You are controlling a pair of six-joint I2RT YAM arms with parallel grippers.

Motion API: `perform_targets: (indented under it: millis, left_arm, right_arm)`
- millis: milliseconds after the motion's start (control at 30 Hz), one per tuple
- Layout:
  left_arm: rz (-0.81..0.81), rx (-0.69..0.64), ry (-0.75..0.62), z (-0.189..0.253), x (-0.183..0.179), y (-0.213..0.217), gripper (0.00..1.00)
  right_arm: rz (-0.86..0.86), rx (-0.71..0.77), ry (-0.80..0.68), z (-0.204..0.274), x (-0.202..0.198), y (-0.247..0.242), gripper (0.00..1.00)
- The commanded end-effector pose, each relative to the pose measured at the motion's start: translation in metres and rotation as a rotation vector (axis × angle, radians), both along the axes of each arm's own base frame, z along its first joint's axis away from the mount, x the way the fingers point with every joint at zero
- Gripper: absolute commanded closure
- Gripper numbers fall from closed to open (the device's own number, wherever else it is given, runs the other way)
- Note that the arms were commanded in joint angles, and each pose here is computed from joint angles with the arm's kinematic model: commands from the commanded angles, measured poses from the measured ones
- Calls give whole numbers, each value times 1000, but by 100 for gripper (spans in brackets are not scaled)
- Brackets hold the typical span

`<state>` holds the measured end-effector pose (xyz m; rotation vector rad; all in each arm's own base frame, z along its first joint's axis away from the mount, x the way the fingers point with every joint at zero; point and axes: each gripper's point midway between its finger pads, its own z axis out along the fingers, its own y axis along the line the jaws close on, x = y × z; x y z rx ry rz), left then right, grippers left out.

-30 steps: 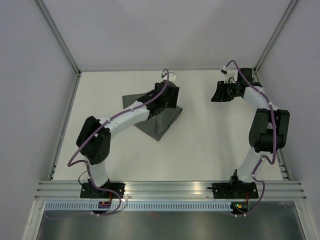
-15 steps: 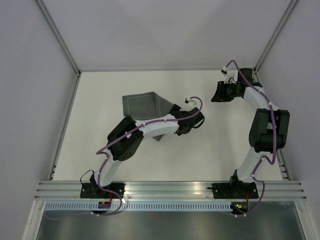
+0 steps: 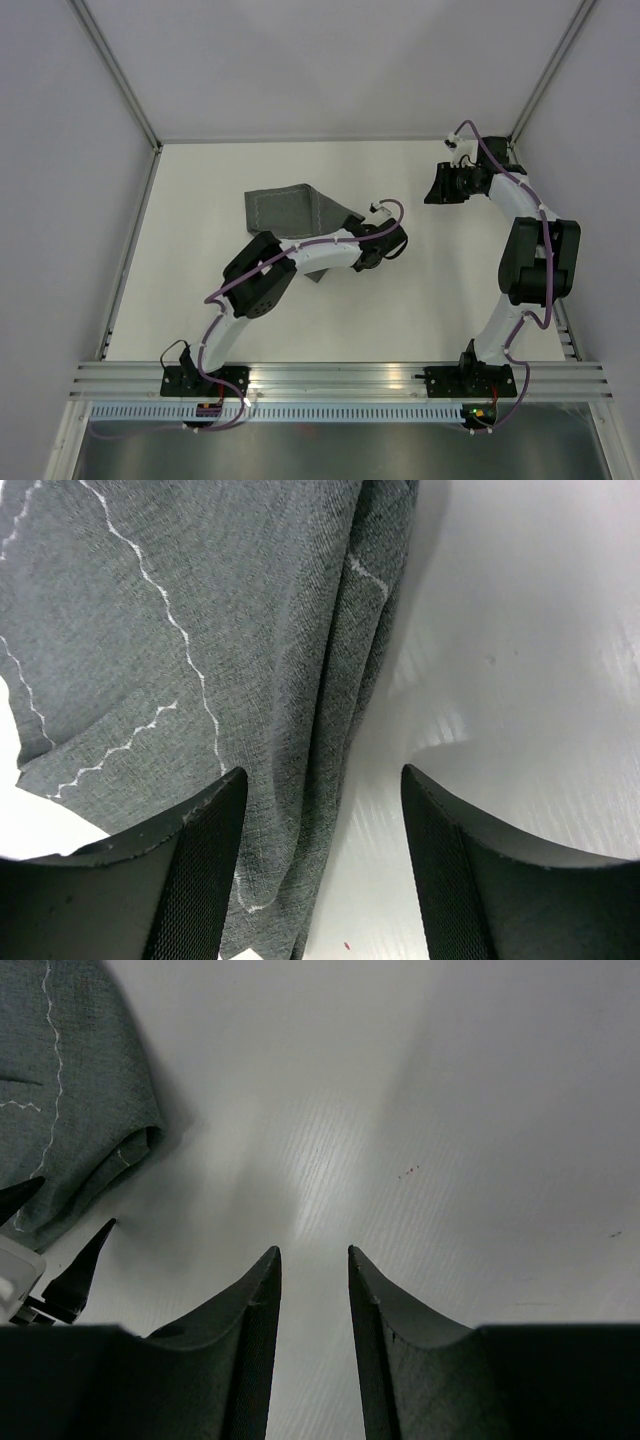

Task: Fold the napkin, place the utensils inside, and roll it up
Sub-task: Roll the napkin with the utensil

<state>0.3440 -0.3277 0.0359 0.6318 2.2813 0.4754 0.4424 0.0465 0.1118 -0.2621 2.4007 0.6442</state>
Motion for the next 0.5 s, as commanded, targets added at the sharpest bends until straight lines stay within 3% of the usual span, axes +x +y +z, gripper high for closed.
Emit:
perform_targets:
  millis: [0,467]
  left_arm:
    - [-5,-41,52,-6,4,-5,32]
    - [-14,-140,201,-34,8,6,43]
  right_arm:
    - [-1,-5,-57,21,3,-4,61]
    - [-2,-5,-55,21,2,-8,64]
